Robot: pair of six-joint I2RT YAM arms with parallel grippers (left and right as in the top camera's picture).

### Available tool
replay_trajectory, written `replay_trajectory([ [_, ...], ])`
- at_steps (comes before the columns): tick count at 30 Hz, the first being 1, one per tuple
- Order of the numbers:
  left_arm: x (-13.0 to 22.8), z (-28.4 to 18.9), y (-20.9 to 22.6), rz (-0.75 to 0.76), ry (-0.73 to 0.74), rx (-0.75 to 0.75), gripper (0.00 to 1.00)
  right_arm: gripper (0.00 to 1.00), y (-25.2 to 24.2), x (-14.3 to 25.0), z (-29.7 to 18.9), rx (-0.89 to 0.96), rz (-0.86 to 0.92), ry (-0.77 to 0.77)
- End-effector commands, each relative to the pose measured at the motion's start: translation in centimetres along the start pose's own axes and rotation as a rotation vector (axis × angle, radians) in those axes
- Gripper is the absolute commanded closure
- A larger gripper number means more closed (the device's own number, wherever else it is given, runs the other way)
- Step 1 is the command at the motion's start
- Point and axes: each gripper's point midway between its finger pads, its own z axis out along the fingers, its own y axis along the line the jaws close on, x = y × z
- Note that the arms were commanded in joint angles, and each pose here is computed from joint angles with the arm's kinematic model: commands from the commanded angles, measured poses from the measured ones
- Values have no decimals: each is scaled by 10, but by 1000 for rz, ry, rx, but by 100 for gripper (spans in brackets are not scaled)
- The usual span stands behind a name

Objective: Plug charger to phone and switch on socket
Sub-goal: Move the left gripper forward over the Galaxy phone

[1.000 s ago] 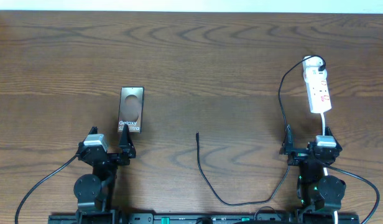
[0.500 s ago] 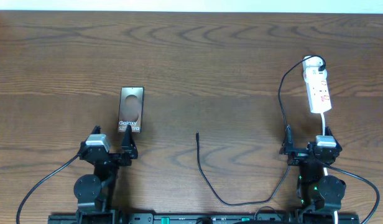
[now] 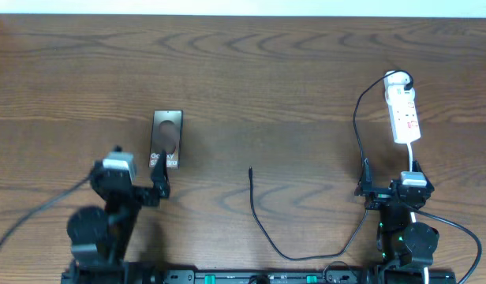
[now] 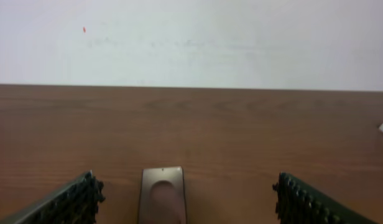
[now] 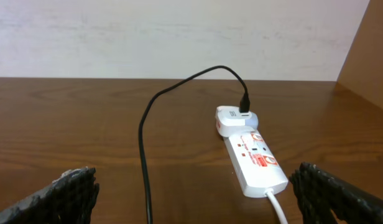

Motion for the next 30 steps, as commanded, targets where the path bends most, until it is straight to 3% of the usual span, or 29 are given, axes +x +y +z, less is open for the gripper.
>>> replay_trajectory([
  [1, -19, 19, 3, 14, 146, -5, 13, 1, 2, 1, 0, -10, -5, 3],
  [9, -8, 72, 16, -68, 621, -17, 13, 1, 2, 1, 0, -10, -5, 3],
  [13, 24, 89, 22, -116, 892, -26, 13, 1, 2, 1, 0, -10, -5, 3],
  [16, 53, 98, 26, -143, 1011, -28, 13, 1, 2, 1, 0, -10, -5, 3],
  [21, 86, 106, 29, -168, 1128, -29, 13, 1, 2, 1, 0, -10, -5, 3],
  [30, 91, 108, 30, -172, 1145, -29, 13, 1, 2, 1, 0, -10, -5, 3],
])
